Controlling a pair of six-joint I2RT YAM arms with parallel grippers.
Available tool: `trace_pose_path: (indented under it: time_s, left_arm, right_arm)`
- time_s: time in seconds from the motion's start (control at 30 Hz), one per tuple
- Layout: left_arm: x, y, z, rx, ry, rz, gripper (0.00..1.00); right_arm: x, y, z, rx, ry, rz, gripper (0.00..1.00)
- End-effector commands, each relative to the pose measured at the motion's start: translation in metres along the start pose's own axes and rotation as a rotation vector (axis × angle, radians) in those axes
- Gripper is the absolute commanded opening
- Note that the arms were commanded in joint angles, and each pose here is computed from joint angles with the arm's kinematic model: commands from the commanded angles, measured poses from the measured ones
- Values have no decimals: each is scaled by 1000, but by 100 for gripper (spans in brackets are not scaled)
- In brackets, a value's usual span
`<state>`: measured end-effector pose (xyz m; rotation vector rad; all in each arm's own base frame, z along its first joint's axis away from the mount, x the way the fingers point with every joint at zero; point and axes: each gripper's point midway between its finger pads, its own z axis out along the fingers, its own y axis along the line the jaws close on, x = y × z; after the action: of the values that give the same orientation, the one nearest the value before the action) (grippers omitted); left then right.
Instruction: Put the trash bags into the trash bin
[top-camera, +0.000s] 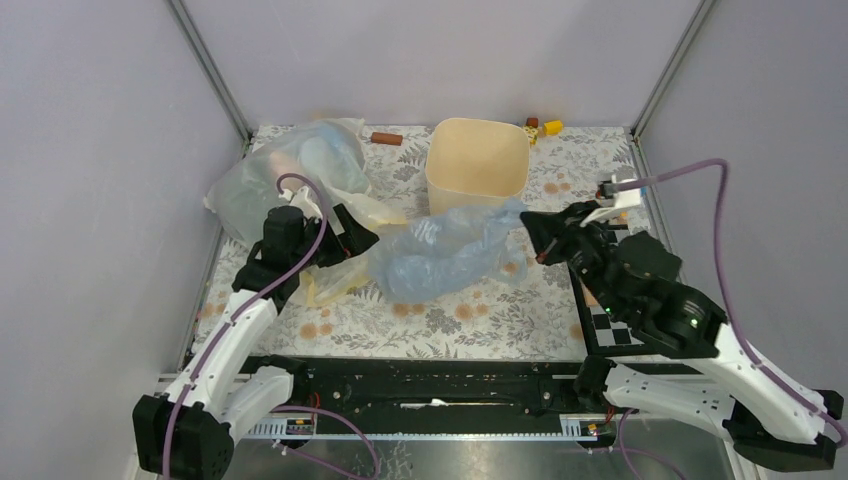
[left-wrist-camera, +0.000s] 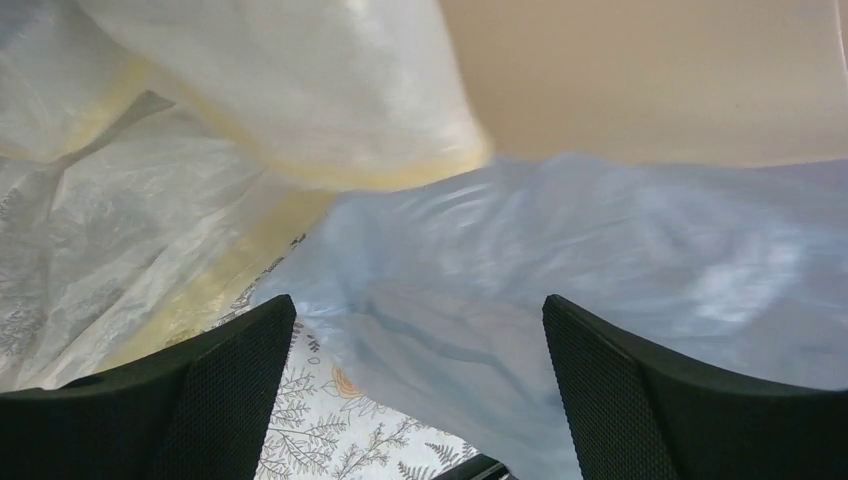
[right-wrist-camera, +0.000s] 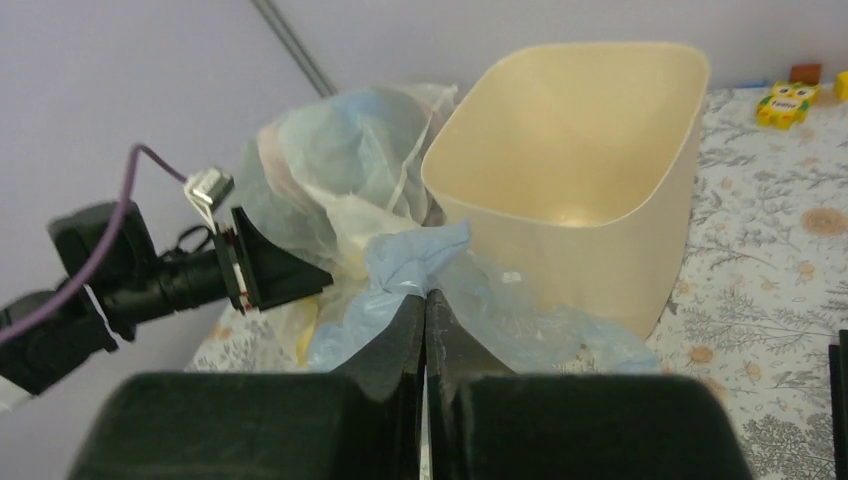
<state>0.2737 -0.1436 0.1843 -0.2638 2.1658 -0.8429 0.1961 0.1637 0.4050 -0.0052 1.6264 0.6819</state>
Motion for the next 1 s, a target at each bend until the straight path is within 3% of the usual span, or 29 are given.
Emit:
trace_pose_path:
  time_s: [0.0, 0.23, 0.53, 0.77, 0.97]
  left_arm:
    - [-12, -21, -14, 85, -38, 70, 97]
    - [1, -55, -38, 231, -3, 118, 98]
    - [55, -58, -41, 240, 102, 109, 96]
    - [110, -52, -31, 218, 215, 111, 93]
    - [143, -48, -28, 219, 291, 112, 77]
  right_arm:
    - [20, 18, 9, -93, 57, -41, 0]
    - [81, 43, 23, -222, 230, -63, 0]
    - [92, 32, 20, -192, 239, -44, 0]
    - [119, 17, 11, -166, 319, -51, 0]
    - [131, -3, 6, -103, 319, -52, 0]
